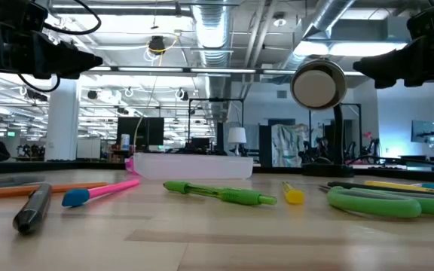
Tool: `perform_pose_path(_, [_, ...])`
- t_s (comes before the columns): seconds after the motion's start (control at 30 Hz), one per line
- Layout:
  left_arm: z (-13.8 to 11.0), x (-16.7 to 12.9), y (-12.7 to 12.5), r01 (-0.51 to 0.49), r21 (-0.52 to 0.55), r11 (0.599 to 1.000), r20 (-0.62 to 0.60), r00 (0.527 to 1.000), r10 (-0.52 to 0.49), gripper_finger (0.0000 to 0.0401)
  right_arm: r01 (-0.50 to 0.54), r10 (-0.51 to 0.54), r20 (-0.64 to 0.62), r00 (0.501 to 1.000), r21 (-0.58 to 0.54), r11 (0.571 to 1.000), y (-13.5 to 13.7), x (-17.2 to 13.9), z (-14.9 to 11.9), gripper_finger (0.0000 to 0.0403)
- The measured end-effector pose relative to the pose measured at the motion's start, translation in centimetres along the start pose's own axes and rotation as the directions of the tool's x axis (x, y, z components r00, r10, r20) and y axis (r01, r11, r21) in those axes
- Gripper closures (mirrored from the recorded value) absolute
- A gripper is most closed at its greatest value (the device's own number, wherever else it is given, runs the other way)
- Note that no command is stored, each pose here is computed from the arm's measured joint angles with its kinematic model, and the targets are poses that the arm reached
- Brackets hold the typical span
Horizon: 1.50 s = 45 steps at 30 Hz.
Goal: Pick & place school supplies into a supply box
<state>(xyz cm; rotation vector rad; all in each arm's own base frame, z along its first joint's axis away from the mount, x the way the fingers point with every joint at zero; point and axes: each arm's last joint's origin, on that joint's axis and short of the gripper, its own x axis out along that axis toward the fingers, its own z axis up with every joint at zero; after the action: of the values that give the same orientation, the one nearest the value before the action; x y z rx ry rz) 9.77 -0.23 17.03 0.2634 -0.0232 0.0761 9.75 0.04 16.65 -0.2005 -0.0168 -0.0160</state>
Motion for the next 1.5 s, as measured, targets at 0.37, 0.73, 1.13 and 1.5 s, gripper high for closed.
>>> perform_pose_path(0.37, [0.0, 0.0, 0.0, 0.0, 0.006, 1.0, 0.0, 1.0, 0.0, 0.0262, 0.0, 0.0, 0.0, 1.0, 0.0, 1.0, 0.0, 0.0, 0.0, 0.0294])
perform_pose_path(0.73, [0.02, 0.0, 0.01, -0.001, 0.005, 1.0, 0.003, 1.0, 0.001, 0.0262, 0.0, 0.0, 0.0, 1.0, 0.0, 1.0, 0.0, 0.0, 0.0, 0.0294])
perform_pose_path(1.13, [0.2, 0.0, 0.06, -0.003, -0.152, 0.988, 0.022, 1.0, 0.007, 0.0262, 0.0, 0.0, 0.0, 1.0, 0.0, 1.0, 0.0, 0.0, 0.0, 0.0294])
perform_pose_path(1.5, [0.26, 0.0, 0.08, -0.004, -0.23, 0.973, 0.027, 1.0, 0.011, 0.0262, -0.001, -0.004, 0.016, 1.0, 0.318, 0.948, -0.03, 0.0, 0.15, 0.0294])
